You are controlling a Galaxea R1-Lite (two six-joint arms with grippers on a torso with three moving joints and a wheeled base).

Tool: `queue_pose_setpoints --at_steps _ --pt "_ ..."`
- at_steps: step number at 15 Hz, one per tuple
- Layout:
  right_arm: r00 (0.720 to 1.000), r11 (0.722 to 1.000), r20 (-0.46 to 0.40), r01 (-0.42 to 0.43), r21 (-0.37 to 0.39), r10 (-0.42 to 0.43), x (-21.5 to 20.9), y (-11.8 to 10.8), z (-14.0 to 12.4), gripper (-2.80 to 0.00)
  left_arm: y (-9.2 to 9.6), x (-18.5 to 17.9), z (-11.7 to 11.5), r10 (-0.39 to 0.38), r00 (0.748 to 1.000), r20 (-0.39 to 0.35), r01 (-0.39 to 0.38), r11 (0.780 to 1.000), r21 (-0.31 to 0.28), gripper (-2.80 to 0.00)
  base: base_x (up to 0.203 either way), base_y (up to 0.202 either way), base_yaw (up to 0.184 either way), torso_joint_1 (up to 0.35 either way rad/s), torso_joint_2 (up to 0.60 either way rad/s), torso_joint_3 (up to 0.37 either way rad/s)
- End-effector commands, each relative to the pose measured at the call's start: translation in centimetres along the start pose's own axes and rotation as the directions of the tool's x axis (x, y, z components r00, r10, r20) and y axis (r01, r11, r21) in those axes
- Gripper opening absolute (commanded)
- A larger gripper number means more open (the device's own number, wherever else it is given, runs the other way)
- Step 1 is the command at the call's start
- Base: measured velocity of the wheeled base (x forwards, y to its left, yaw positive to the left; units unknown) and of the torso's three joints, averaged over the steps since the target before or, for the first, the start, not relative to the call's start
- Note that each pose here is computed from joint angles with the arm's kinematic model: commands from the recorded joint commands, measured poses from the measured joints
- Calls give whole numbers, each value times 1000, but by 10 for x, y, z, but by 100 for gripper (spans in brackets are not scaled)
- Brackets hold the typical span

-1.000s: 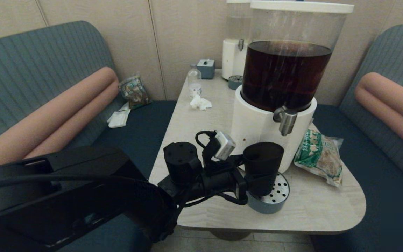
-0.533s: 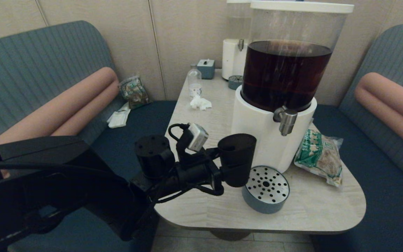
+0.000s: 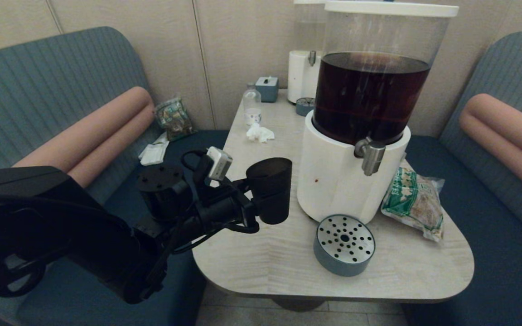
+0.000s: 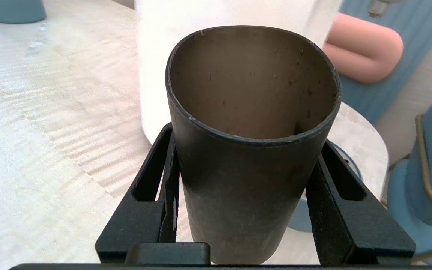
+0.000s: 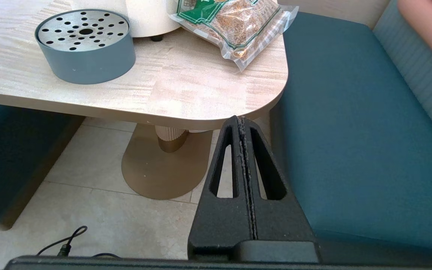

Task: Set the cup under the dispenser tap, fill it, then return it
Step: Place the cup next to the water dispenser

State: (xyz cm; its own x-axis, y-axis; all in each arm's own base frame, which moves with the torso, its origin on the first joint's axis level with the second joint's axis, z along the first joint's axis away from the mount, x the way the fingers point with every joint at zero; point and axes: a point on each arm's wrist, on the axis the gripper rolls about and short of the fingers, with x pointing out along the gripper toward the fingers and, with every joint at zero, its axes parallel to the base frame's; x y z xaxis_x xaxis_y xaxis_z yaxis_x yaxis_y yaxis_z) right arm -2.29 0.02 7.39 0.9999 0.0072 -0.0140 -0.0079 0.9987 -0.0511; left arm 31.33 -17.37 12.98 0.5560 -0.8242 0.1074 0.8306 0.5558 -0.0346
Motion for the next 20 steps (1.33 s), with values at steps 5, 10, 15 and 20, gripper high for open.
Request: queue_pose_setpoints --at_steps 5,10,15,20 --pt "1000 1000 -1 -1 -1 1 0 0 0 -280 32 2 -10 67 998 8 -67 998 11 -280 0 0 0 0 0 0" --pt "1000 1000 -1 -1 -1 1 0 0 0 -280 63 4 -34 125 992 -18 -125 992 7 -280 0 0 0 0 0 0" --pt "1000 1000 -1 -1 -1 1 0 0 0 -280 86 -9 -53 186 981 -53 -186 982 -11 -280 0 0 0 0 0 0" --pt "1000 1000 -1 -1 -1 1 0 0 0 -280 95 -13 -73 209 973 -95 -213 976 -37 -280 0 0 0 0 0 0"
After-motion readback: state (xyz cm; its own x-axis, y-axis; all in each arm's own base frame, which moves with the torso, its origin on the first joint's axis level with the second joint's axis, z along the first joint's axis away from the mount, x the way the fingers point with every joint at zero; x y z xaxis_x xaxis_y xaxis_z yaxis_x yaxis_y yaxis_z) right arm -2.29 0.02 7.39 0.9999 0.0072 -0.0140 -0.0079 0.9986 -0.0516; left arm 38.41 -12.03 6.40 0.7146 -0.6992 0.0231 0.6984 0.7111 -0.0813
